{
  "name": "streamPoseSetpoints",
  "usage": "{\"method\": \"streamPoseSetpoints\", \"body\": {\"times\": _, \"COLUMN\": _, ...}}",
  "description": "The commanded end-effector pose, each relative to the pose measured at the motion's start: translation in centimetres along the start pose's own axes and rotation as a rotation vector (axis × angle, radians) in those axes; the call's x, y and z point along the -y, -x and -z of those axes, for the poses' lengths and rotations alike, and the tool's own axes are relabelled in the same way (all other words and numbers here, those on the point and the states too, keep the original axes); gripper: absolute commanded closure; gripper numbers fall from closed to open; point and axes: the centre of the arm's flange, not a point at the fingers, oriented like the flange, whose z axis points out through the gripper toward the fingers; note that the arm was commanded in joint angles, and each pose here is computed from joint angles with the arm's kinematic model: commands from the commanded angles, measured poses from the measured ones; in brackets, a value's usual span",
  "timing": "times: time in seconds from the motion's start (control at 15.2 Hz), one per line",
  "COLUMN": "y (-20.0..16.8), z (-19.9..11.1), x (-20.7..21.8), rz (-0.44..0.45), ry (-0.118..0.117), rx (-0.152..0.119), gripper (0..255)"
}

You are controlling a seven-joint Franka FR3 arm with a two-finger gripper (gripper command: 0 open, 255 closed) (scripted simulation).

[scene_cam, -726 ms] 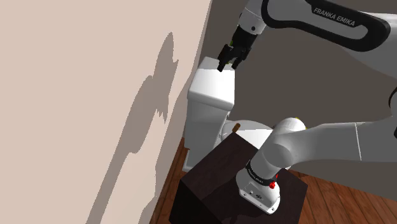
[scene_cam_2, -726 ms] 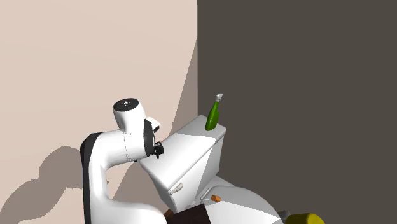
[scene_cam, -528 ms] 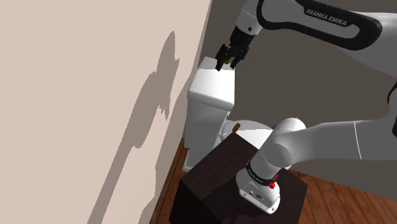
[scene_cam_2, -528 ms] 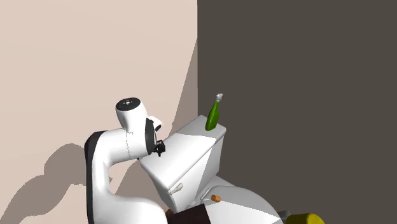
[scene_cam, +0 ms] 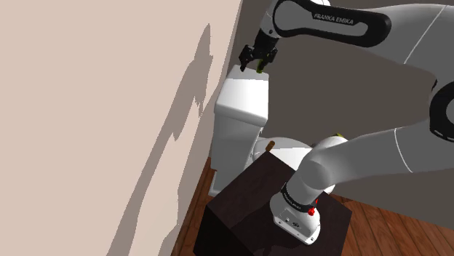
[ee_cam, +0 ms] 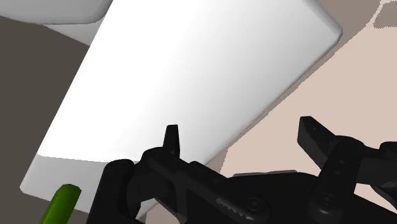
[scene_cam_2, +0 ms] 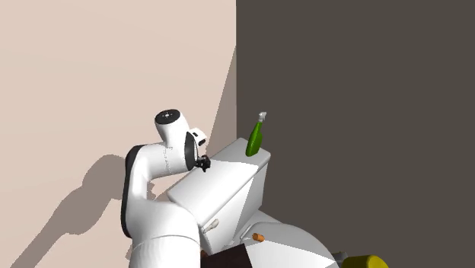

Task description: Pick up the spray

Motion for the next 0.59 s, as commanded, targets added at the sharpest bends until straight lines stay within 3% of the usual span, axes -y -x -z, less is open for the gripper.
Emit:
{"method": "streamPoseSetpoints", "body": {"times": 0.0, "y": -2.0, "z": -0.7, "x": -1.2, "rz": -0.047, "ry": 0.023, "rx": -0.025, "gripper": 0}}
{"method": "streamPoseSetpoints", "body": {"times": 0.53, "y": -8.9, "z": -3.1, "x": -6.0, "rz": -0.232, "ry": 0.11, "rx": -0.117, "gripper": 0}}
